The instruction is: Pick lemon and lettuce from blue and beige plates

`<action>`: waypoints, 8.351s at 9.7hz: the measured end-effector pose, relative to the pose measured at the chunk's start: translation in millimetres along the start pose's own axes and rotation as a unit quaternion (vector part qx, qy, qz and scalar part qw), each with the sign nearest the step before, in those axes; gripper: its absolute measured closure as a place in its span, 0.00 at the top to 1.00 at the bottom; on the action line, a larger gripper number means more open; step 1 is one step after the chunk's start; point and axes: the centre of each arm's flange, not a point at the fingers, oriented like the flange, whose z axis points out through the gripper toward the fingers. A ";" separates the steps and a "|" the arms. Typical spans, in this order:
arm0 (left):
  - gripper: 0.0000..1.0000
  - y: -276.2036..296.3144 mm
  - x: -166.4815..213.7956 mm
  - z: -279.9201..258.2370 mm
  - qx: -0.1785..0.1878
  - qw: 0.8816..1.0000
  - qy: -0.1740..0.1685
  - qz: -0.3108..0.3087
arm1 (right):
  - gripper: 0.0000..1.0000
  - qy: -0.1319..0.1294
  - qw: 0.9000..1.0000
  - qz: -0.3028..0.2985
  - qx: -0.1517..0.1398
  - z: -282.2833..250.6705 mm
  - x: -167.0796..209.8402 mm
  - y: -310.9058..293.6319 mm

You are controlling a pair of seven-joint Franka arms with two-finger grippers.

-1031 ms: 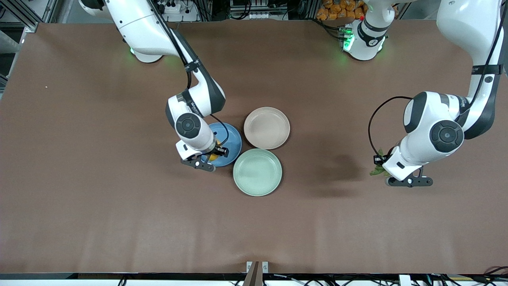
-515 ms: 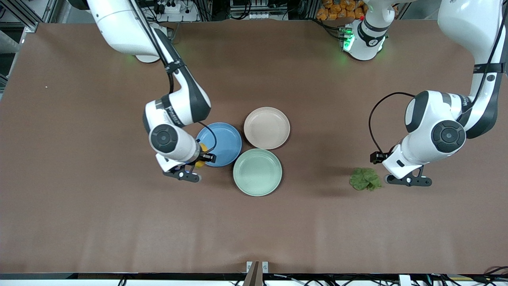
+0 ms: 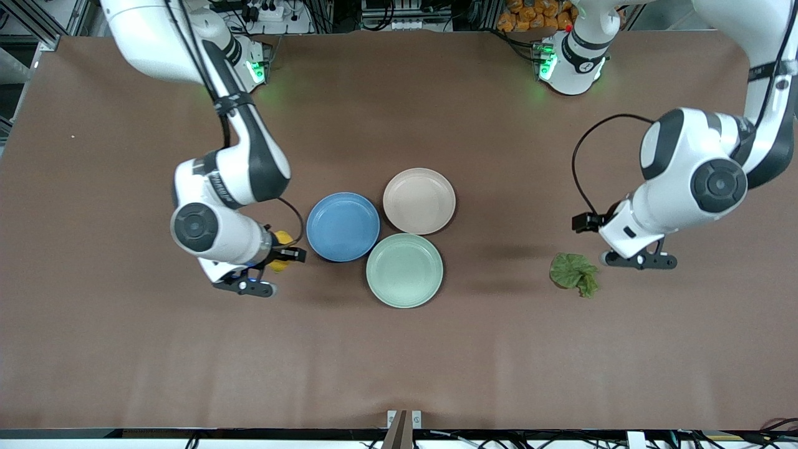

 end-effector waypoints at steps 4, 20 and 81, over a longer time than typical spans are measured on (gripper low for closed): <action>1.00 -8.8 -43.7 -26.7 0.005 1.000 0.024 -0.016 | 0.57 -0.002 0.999 -0.030 -0.012 -20.8 15.2 49.0; 1.00 -33.1 -85.6 -217.4 0.004 0.996 0.089 -0.002 | 0.57 0.037 0.991 -0.130 -0.020 52.7 -33.5 255.5; 1.00 -20.2 -102.3 -257.2 0.003 0.996 0.090 0.010 | 1.00 0.055 0.996 -0.077 0.000 -289.6 -99.1 269.5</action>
